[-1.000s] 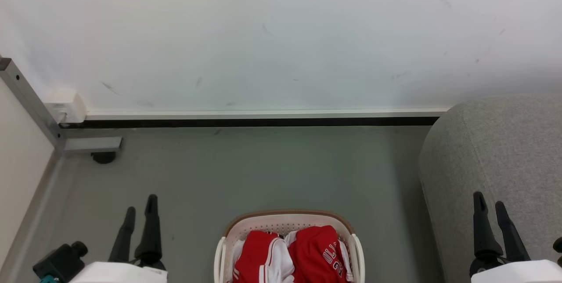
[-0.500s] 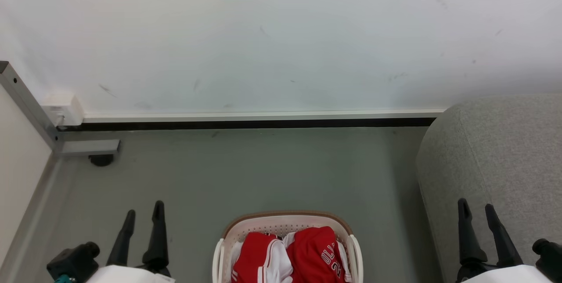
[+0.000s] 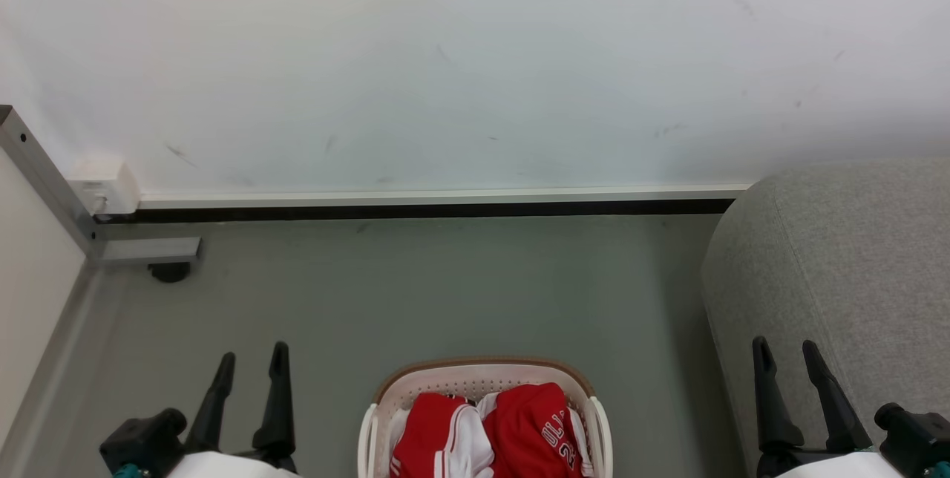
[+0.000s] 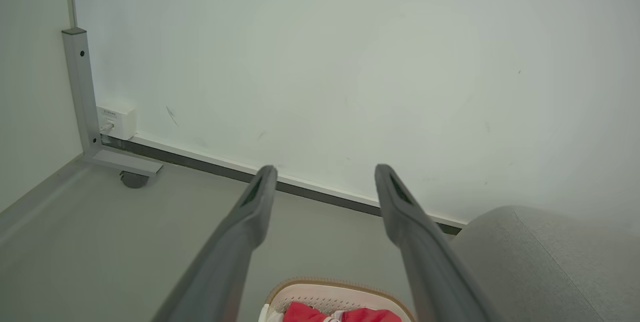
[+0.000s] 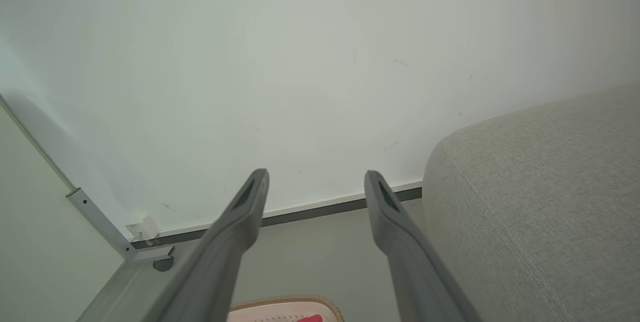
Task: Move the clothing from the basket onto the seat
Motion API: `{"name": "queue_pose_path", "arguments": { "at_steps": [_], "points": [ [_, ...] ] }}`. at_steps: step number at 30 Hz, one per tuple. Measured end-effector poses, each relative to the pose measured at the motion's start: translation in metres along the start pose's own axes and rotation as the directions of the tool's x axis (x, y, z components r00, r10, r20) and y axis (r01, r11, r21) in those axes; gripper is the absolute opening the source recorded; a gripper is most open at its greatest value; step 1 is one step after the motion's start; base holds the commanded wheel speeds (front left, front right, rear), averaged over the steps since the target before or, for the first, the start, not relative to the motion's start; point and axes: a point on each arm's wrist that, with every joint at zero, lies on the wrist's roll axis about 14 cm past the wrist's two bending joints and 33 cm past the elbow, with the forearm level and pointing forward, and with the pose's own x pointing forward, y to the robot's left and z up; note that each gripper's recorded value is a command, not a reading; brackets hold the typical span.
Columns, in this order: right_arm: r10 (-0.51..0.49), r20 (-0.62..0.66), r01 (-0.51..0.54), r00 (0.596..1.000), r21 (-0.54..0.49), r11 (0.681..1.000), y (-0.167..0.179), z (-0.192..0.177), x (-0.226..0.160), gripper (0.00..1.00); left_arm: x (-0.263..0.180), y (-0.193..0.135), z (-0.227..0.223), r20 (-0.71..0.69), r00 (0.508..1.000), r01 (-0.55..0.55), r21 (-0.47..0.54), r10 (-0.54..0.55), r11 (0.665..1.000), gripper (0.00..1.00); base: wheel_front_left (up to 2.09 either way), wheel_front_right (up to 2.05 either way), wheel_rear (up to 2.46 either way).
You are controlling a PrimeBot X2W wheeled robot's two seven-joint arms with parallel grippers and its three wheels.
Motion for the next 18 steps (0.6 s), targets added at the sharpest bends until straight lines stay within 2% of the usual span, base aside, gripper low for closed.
{"name": "queue_pose_path", "arguments": {
  "at_steps": [18],
  "points": [
    [0.032, 0.04, -0.027, 0.999, -0.112, 0.993, 0.0052, 0.0079, -0.0022, 1.0, 0.0002, -0.0065, 0.0096, 0.049, 0.998, 0.039, 0.103, -0.044, 0.994, 1.0, 0.0, 0.0, 0.0]
  ]
}}
